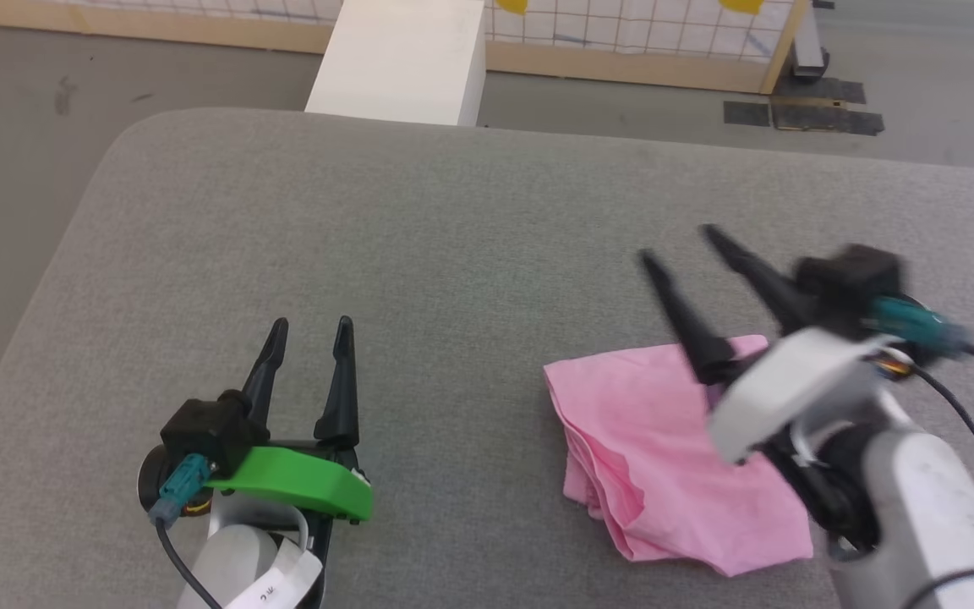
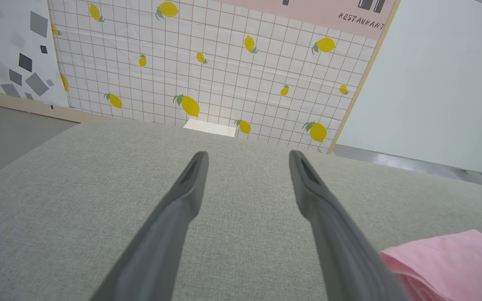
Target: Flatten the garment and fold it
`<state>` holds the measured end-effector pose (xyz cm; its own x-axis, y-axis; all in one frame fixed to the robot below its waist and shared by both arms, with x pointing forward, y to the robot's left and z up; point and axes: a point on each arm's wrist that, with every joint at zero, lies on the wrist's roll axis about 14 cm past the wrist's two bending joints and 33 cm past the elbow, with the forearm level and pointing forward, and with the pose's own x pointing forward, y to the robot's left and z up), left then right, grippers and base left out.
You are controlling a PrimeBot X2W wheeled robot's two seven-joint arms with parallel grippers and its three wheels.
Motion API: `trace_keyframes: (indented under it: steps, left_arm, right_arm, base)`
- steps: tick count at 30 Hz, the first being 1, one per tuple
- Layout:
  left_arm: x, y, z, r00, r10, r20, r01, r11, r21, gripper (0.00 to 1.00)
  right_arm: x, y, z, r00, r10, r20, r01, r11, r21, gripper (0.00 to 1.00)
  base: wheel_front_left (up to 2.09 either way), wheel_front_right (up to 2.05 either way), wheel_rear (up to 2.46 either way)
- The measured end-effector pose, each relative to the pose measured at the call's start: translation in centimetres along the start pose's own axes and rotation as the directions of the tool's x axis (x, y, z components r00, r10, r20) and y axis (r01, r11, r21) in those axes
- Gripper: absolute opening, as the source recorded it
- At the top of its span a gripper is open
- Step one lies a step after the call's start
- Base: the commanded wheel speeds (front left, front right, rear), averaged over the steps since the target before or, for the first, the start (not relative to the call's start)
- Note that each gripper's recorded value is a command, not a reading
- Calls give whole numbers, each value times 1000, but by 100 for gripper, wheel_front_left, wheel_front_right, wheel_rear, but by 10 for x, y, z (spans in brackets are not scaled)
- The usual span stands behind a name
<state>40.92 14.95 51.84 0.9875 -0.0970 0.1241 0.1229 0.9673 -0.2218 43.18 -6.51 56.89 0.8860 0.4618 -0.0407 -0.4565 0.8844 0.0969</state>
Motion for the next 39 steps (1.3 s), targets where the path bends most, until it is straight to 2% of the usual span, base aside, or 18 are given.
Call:
trace_keyframes:
  steps: [3,5,8,10,13,20,23,26,28,37,38,39]
  left_arm:
    - [1,-4,2,1000,-10,6,10,1000,-3,100]
    - [1,-6,1,1000,-16,5,16,1000,-5,100]
    - [2,-10,3,1000,-28,10,28,1000,-7,100]
    - [3,-12,3,999,-32,13,32,999,-8,100]
    - [5,-12,4,999,-34,17,34,999,-9,100]
    - [7,-13,4,999,-37,19,37,999,-9,100]
    - [7,-14,3,999,-38,15,38,999,-10,100]
    - [6,-13,1,999,-36,10,36,999,-10,100]
    - [6,-11,0,999,-31,8,32,999,-9,100]
    - [3,-7,-3,1000,-18,-4,18,1000,-6,100]
    - [2,-6,-3,1000,-17,-6,17,1000,-6,100]
    - [2,-6,-4,1000,-16,-7,16,1000,-6,100]
  right_arm:
    - [-23,-43,-3,986,-165,39,161,982,97,100]
    - [-39,-67,-7,967,-250,53,236,953,189,100]
    - [-60,-95,-22,940,-339,30,311,891,330,100]
    - [-70,-105,-35,929,-369,1,336,847,411,100]
    - [-80,-112,-60,917,-393,-69,377,797,472,100]
    - [-89,-102,-121,897,-325,-299,439,724,532,100]
    - [-93,-96,-145,873,-288,-394,469,717,516,100]
    - [-96,-87,-164,845,-241,-477,482,729,486,100]
    - [-96,-81,-172,826,-215,-520,483,746,458,100]
    - [-79,-64,-184,789,-136,-599,432,816,384,100]
    - [-76,-59,-185,786,-115,-607,417,824,384,94]
    - [-73,-55,-185,785,-98,-611,404,829,387,48]
  base:
    - [0,0,0]
    - [0,0,0]
    - [0,0,0]
    - [0,0,0]
    - [0,0,0]
    - [0,0,0]
    - [0,0,0]
    - [0,0,0]
    - [0,0,0]
    - [0,0,0]
    - [0,0,0]
    - [0,0,0]
